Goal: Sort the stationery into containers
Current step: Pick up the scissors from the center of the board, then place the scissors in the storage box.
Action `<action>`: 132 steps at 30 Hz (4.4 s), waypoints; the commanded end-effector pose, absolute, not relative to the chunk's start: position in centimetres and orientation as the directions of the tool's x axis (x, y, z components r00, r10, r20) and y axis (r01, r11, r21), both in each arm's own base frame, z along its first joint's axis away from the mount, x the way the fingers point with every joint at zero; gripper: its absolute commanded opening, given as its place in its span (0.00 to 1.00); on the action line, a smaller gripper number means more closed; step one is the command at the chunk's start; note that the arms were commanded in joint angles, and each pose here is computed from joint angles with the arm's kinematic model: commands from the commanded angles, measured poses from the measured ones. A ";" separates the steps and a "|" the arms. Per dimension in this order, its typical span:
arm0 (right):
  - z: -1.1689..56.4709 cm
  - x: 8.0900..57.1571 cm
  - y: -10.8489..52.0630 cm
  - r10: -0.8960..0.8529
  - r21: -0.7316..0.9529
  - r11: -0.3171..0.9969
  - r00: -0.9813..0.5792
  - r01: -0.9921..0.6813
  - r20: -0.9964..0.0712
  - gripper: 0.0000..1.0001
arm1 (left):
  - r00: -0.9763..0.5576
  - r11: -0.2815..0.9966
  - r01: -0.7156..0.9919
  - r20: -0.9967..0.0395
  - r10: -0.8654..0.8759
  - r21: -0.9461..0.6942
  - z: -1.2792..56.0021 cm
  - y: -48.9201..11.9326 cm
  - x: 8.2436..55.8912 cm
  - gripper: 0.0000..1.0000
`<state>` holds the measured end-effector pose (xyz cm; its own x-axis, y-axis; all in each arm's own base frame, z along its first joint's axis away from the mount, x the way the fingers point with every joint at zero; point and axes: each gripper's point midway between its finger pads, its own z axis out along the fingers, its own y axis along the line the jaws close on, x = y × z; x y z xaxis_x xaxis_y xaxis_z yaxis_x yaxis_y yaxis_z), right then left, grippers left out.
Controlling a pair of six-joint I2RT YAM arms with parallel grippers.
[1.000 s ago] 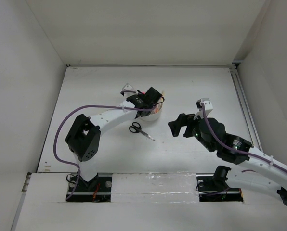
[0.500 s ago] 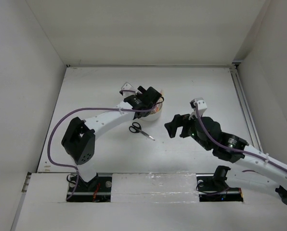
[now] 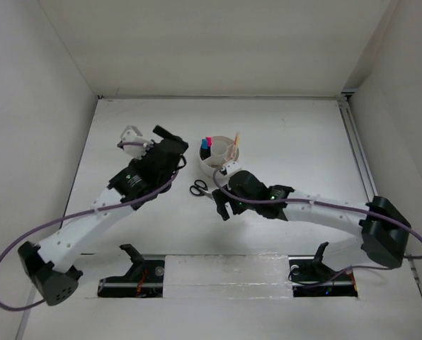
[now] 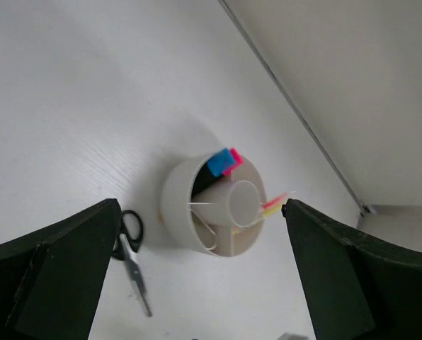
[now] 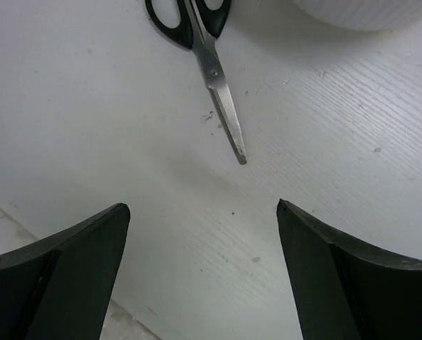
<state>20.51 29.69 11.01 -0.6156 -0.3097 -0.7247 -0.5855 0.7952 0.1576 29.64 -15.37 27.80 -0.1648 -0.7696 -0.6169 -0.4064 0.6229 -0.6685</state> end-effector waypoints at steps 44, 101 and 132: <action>4.9 28.7 43.4 -0.589 -0.018 0.676 -0.526 -0.736 -0.613 0.50 | -0.248 0.770 -0.287 -0.732 -0.635 -0.571 25.9 -6.4 20.2 0.99; 45.3 18.6 27.5 0.205 0.503 0.020 -0.489 -0.864 -0.848 0.00 | -0.098 0.454 0.845 -0.917 -0.386 -0.281 34.0 -26.4 19.8 0.99; 46.2 12.8 30.0 0.224 0.510 -0.247 -0.561 -0.824 -0.797 0.00 | -0.116 -0.207 0.977 -0.938 -0.327 -0.048 38.6 -31.5 10.6 0.84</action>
<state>13.88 30.13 44.38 -0.6082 0.1767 -0.7739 -0.7929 -0.1822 0.5815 12.20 -32.12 35.32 -0.2043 -0.2625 -0.9431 0.9746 -0.1444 -0.1710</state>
